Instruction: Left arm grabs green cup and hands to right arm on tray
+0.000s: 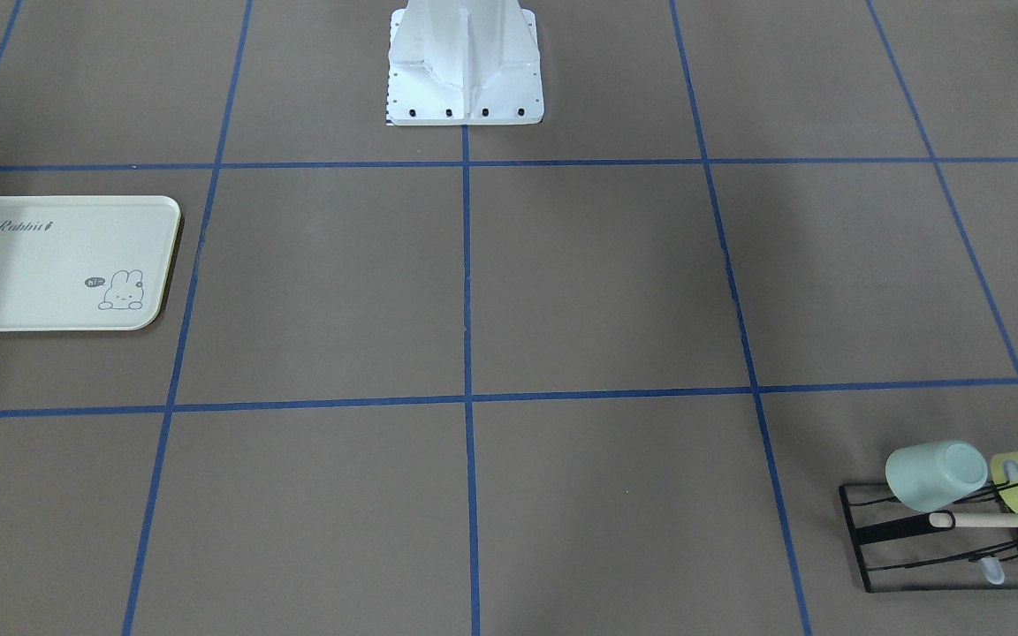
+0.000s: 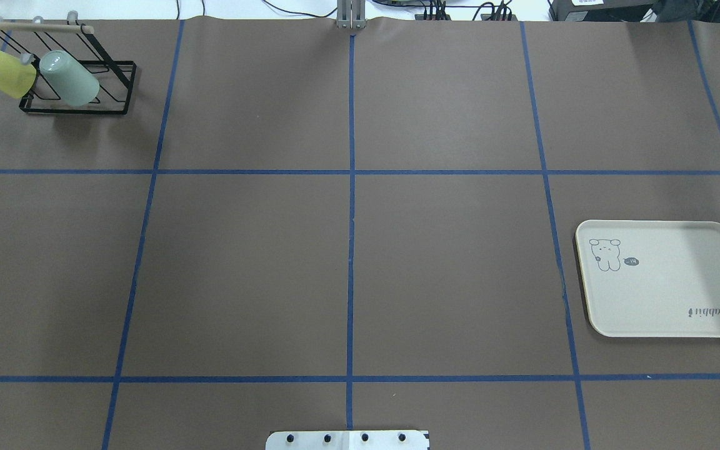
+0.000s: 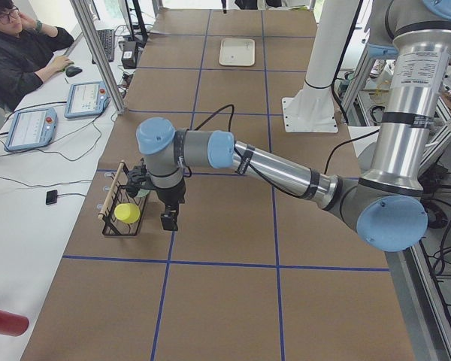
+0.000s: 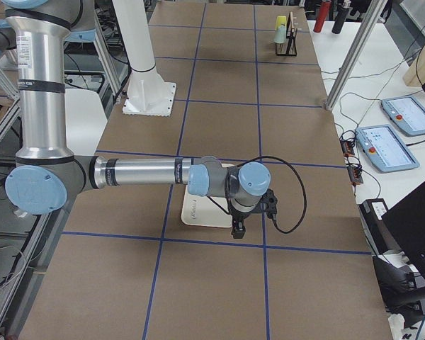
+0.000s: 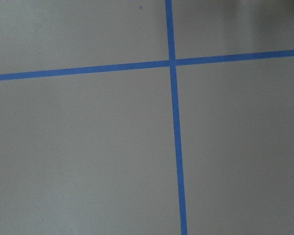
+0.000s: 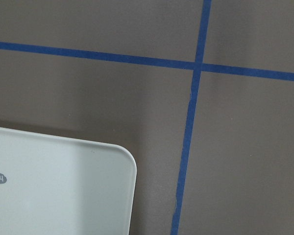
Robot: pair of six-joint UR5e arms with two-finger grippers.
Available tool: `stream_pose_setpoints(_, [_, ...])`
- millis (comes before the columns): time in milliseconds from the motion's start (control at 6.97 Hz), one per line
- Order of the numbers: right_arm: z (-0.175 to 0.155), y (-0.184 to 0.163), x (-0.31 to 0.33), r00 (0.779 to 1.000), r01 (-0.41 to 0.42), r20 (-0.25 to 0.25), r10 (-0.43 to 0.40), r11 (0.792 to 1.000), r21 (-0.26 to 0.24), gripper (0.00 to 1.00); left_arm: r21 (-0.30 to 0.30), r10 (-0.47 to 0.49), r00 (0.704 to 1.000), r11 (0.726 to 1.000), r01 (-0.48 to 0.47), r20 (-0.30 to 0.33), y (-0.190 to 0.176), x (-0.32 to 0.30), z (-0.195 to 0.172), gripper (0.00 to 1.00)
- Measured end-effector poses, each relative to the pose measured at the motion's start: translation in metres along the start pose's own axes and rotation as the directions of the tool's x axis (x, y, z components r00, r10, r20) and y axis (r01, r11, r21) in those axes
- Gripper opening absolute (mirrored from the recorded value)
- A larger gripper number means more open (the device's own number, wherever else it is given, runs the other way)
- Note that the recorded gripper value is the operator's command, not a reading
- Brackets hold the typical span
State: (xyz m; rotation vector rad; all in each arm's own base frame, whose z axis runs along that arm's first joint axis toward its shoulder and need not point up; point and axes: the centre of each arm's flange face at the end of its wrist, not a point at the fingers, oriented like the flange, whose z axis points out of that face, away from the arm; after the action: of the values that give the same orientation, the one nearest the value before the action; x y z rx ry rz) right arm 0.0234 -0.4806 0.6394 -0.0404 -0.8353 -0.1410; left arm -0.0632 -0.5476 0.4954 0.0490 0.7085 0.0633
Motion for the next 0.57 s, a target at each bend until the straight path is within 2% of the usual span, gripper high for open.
stream_pose_setpoints(287, [0.000, -0.001, -0.001, 1.000, -0.001, 0.000, 0.001, 1.000, 0.001, 1.00, 0.089, 0.078, 0.997, 0.993, -0.077, -0.002, -0.027, 0.080, -0.019, 1.00])
stream_pose_setpoints(430, [-0.001, -0.001, -0.001, 1.000, -0.002, 0.000, 0.002, 1.000, 0.001, 1.00, 0.130, 0.122, 0.992, 0.985, -0.117, -0.025, -0.033, 0.121, -0.013, 1.00])
stream_pose_setpoints(574, [-0.002, -0.001, -0.002, 1.000, -0.001, 0.000, 0.001, 1.000, 0.003, 1.00, 0.155, 0.114, 0.992, 0.983, -0.104, -0.060, -0.036, 0.158, 0.000, 1.00])
